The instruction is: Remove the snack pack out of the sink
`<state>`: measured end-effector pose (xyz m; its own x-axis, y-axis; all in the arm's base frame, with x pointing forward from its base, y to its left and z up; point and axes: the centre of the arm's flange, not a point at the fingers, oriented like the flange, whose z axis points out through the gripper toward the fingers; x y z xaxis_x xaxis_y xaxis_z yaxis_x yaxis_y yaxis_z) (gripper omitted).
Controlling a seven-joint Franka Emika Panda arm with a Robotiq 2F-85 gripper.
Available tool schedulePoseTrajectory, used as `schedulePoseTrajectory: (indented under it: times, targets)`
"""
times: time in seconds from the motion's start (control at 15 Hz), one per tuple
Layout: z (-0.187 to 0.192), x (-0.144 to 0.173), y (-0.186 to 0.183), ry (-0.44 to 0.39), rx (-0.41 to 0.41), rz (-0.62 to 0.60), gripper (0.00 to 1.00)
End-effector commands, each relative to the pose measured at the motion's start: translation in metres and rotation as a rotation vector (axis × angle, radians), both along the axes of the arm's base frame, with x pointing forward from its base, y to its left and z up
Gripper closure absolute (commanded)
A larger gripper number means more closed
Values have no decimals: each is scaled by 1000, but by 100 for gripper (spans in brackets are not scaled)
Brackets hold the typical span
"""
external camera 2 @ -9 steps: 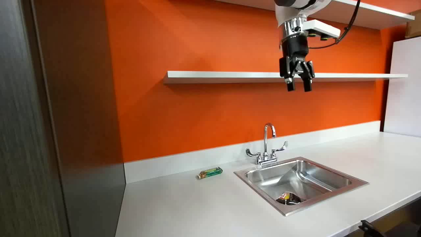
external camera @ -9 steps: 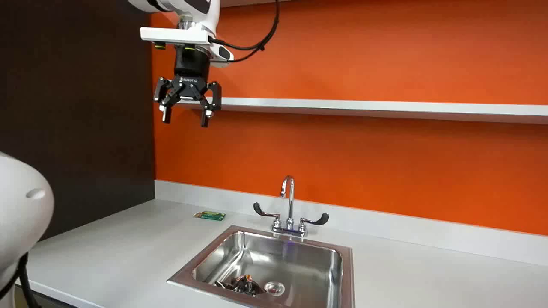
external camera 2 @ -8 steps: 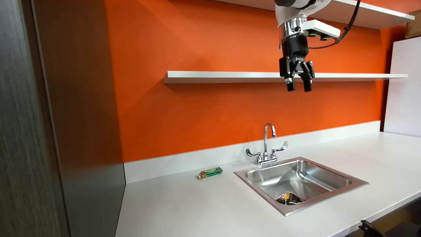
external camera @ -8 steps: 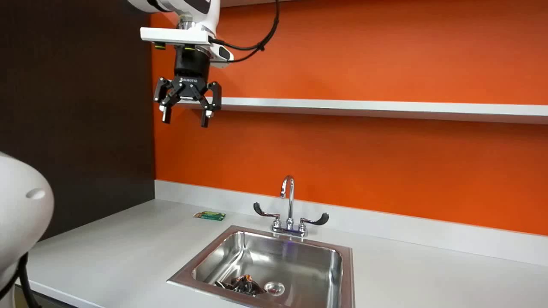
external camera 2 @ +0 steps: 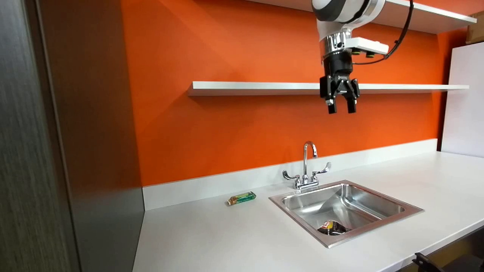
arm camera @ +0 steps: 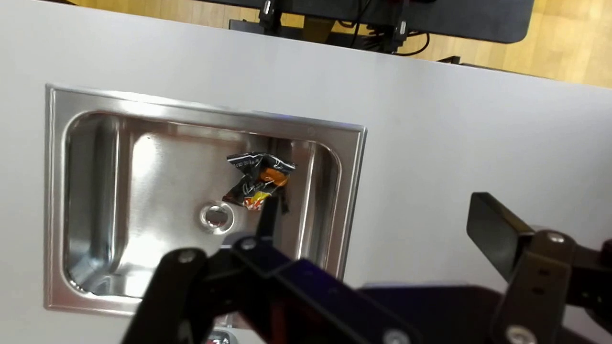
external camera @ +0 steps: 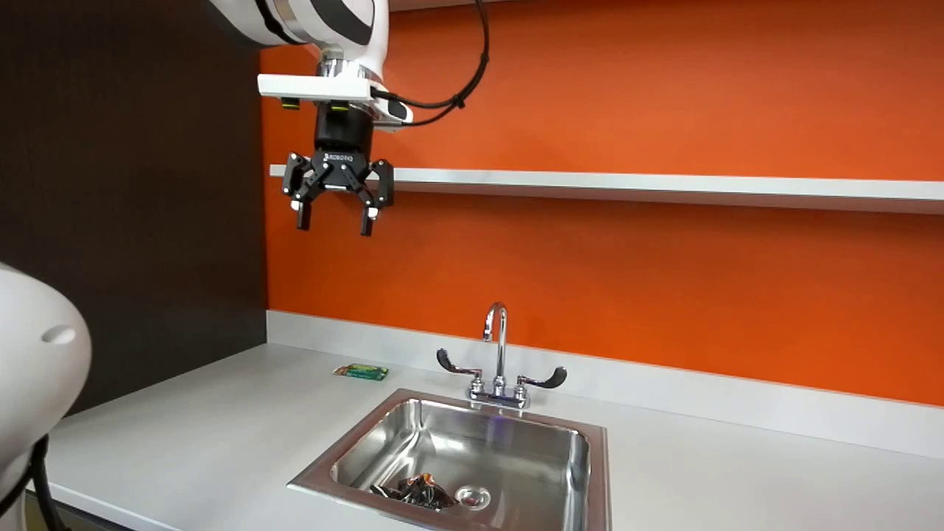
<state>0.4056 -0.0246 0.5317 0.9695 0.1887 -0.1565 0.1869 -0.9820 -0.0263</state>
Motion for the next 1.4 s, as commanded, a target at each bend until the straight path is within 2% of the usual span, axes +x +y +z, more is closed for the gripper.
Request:
schedulePoseTrajectory:
  times: [0.0,0.4,0.93,1.33]
  targets:
    - [-33,15,-15,-40,-53,-59,0]
    - [-96,32,-39,-72,-60,-118,0]
    - [-194,51,-78,-50,-65,-179,0]
    - [-256,70,-89,-13,-82,-193,0]
